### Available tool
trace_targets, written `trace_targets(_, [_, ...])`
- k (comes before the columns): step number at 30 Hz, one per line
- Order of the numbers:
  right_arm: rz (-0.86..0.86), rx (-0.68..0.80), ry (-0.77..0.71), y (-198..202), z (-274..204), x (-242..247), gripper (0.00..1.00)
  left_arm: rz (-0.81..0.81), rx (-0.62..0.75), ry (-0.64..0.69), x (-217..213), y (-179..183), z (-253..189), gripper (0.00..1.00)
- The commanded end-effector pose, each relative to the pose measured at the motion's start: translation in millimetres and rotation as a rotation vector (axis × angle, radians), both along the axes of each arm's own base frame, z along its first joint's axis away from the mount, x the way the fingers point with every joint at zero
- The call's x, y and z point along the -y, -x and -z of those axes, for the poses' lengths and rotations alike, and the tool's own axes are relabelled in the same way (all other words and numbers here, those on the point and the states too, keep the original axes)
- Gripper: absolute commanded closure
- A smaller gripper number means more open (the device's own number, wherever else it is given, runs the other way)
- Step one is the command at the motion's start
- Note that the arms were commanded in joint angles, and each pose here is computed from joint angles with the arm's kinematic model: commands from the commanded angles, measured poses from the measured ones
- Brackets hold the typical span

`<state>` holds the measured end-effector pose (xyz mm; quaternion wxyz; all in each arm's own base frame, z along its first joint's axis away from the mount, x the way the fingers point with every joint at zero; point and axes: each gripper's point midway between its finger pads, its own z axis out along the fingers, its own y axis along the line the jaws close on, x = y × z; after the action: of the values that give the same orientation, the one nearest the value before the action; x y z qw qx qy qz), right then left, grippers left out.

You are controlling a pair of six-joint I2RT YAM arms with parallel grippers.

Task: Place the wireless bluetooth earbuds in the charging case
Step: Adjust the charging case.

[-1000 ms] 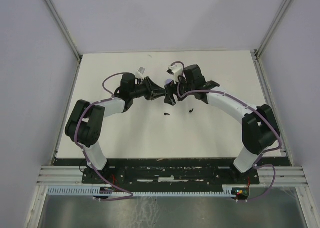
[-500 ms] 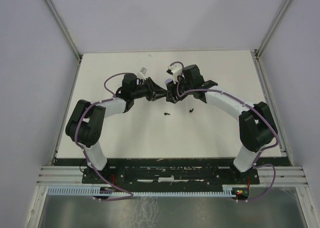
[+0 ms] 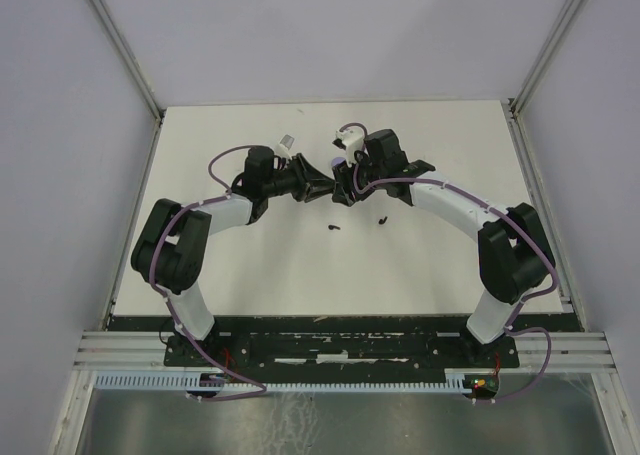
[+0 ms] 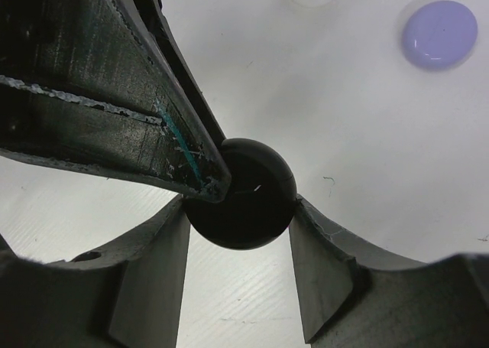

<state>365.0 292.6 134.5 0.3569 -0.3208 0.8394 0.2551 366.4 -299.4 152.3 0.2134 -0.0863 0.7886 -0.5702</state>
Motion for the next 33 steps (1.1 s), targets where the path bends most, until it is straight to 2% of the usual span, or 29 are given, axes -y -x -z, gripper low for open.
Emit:
trace_targets(1, [0.008,0.095,-0.039,-12.5,-29.1,-4.1,0.61,0.027,0.094,0.026,5.8,-1.4,-33.8,0.59])
trace_targets(33, [-0.008,0.089,-0.043,-8.1,-28.0,-4.6,0.63,-0.036,0.104,0.045,4.2,-14.5,-40.9,0.59])
